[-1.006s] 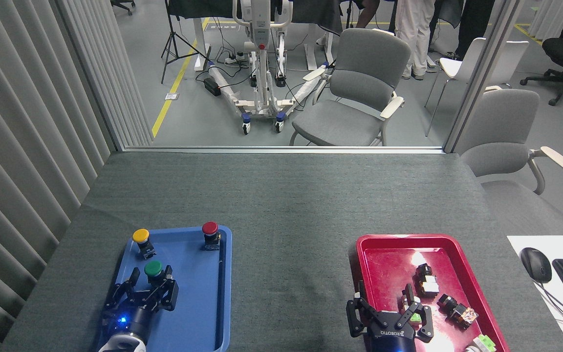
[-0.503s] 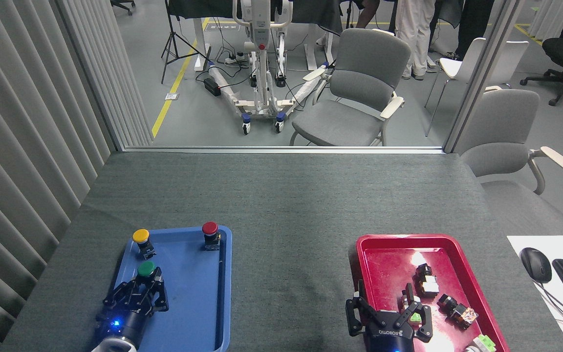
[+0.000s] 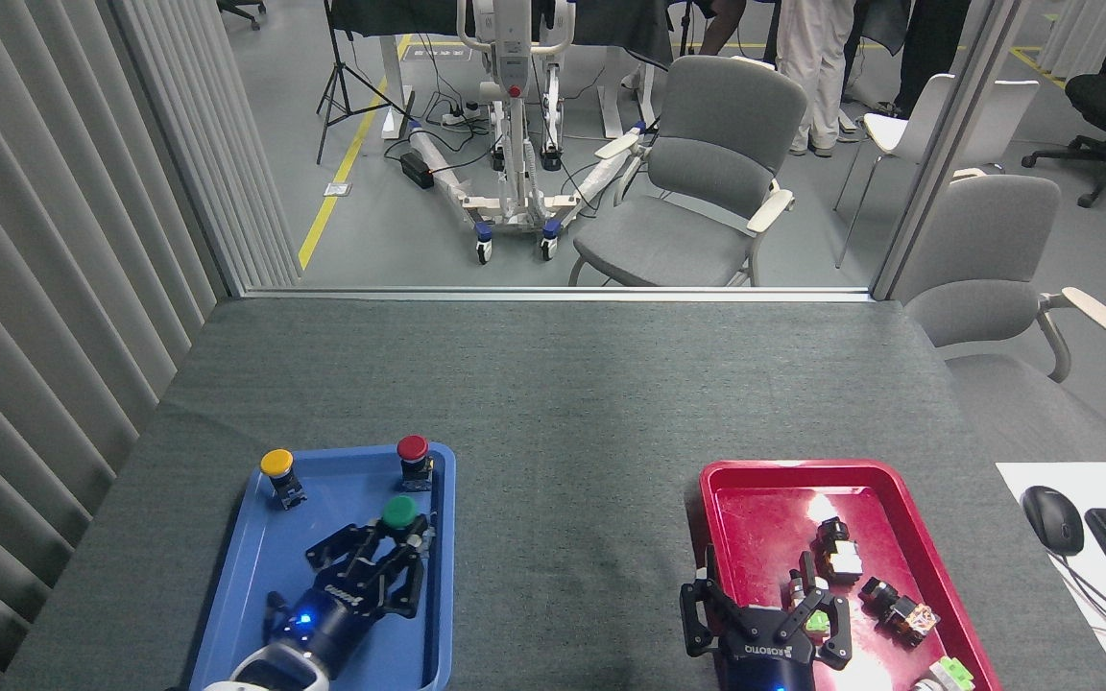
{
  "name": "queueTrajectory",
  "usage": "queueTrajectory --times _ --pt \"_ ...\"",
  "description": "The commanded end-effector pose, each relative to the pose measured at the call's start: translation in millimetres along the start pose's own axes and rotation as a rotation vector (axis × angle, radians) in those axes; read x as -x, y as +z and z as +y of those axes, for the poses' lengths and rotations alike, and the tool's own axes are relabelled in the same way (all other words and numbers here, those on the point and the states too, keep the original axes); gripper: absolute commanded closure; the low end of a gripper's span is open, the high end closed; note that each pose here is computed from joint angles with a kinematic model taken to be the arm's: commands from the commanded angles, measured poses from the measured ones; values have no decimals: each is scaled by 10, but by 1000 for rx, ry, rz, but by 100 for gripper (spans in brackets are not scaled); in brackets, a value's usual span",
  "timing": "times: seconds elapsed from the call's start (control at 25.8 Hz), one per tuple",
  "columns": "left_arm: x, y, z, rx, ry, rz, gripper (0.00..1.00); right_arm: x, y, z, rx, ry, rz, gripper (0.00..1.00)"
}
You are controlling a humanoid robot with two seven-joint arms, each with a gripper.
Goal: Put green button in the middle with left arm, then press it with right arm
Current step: 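Lift the green button off the blue tray and carry it toward the table middle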
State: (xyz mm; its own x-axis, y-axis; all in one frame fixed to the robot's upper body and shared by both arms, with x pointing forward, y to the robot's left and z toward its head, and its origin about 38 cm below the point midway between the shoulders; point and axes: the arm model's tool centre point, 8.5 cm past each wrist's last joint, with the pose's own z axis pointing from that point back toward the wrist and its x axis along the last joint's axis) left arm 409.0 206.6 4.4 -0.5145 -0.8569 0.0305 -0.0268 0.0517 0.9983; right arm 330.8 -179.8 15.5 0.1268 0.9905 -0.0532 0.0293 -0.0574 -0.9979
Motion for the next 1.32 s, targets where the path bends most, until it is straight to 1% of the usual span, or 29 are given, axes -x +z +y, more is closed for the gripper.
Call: queueTrajectory --times 0.0,0.08,0.19,0.27,0.35,0.46,0.62,0.74,0.81,0.93,0.97,1.08,1.16,1.28 --pt "-674 -294 -42 19 -20 -205 94 19 5 19 -1 1 -1 1" --pt "-973 -483 -8 8 -43 -267 94 35 4 34 -3 -8 9 1" --pt "-1283 -696 6 5 -57 -293 94 55 6 53 -8 -7 12 1" --pt "-1376 -802 12 8 -52 -301 94 50 47 83 -15 -8 11 1" --pt "-1436 -833 -50 20 -35 -286 94 49 118 135 -29 -3 7 1" --pt "-1434 -899 -126 39 -42 -232 94 54 123 127 -14 -3 6 1" --pt "-1358 -869 -227 54 -56 -164 94 61 127 126 -12 -2 6 1" --pt "-1257 -810 -343 88 -64 -108 93 57 134 135 -15 -1 5 1" --pt "-1187 -776 -385 92 -76 -74 92 57 134 135 -15 -1 5 1" --pt "-1171 -748 -408 91 -81 -66 91 56 134 135 -15 -1 4 1" --pt "-1171 -737 -416 90 -79 -63 90 50 129 129 -14 -3 4 1" --pt "-1174 -745 -406 80 -82 -52 80 47 129 127 -12 -2 6 3" --pt "-1154 -750 -401 78 -92 -29 64 41 130 124 -8 -3 1 5" --pt "-1167 -745 -412 80 -87 -28 63 -25 155 118 -1 -13 -16 8"
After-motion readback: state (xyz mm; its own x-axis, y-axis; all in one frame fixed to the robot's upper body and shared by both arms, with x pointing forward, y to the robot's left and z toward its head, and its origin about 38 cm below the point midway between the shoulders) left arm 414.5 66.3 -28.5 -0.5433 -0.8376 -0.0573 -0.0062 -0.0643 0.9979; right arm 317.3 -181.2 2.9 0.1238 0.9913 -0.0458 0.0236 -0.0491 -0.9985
